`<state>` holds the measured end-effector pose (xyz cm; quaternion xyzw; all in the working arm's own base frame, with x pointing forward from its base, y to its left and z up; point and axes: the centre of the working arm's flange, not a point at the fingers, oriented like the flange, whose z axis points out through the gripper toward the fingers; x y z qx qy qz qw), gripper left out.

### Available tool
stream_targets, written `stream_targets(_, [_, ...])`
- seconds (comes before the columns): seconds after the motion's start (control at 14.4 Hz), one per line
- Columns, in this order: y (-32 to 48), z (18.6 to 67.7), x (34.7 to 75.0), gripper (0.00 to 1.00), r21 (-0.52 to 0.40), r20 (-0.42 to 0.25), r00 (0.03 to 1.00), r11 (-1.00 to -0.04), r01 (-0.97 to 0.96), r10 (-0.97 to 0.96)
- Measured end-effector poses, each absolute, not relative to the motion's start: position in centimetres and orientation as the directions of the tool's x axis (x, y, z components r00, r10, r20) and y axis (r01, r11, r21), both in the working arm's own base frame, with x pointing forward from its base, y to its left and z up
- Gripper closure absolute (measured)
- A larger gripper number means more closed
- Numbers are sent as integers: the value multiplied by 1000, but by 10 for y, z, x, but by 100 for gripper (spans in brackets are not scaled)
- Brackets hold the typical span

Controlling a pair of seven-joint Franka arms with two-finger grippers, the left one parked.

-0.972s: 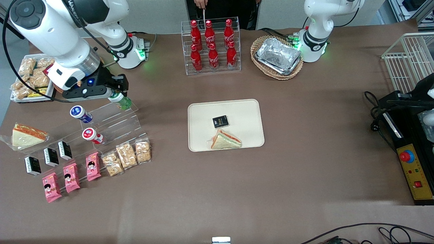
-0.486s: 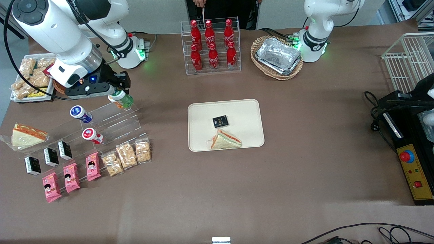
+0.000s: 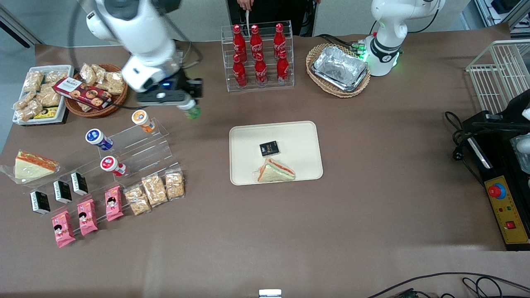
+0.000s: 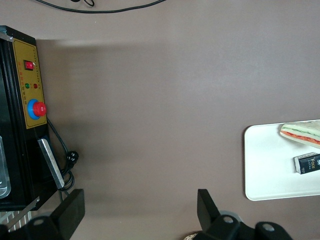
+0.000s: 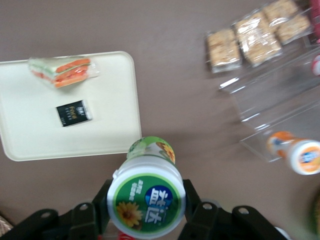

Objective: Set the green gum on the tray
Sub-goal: 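Carry the green gum bottle over the cream tray beside the tissue pack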

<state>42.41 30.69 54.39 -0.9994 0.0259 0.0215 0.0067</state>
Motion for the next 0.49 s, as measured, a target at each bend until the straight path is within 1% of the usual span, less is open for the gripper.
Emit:
stream_targets(0.14, [340,518,420,41,-9,-42,997,-998,-70,-69])
stream_targets(0.21, [361,491,423,41,-3,-46,995,-996,-85,-85])
stream_targets(0.49, [389,427,432,41,21,-64,994,-996,-82,-84])
